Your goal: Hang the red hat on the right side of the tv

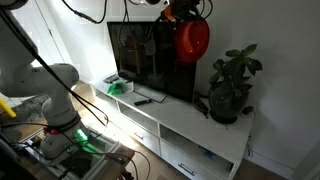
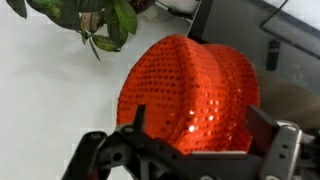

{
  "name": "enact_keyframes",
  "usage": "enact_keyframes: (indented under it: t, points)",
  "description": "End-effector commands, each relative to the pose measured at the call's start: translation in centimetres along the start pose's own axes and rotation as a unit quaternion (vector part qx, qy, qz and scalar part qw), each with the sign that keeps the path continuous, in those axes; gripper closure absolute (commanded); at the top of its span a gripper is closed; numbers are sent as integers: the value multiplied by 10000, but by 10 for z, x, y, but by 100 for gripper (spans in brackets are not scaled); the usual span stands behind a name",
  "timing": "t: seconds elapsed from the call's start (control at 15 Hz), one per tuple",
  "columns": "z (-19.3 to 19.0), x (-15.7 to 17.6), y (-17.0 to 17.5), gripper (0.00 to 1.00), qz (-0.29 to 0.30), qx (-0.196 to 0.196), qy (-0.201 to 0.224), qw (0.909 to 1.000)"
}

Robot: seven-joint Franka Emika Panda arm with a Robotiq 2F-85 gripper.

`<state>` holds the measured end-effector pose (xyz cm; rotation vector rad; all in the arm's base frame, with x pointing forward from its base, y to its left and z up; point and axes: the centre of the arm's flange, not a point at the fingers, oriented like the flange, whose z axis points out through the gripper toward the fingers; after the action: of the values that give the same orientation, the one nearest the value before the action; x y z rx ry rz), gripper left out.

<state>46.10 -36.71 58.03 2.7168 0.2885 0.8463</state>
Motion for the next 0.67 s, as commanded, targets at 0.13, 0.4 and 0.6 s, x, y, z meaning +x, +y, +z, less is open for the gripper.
enact_keyframes:
  t: [0.13,0.4,0.6]
  points:
    - [-30,-10,-23,0,539,216,-483,9971]
    - [-51,-16,-36,0,788,-114,-350,9962]
    - [-66,-23,-45,0,1024,-413,-341,9933]
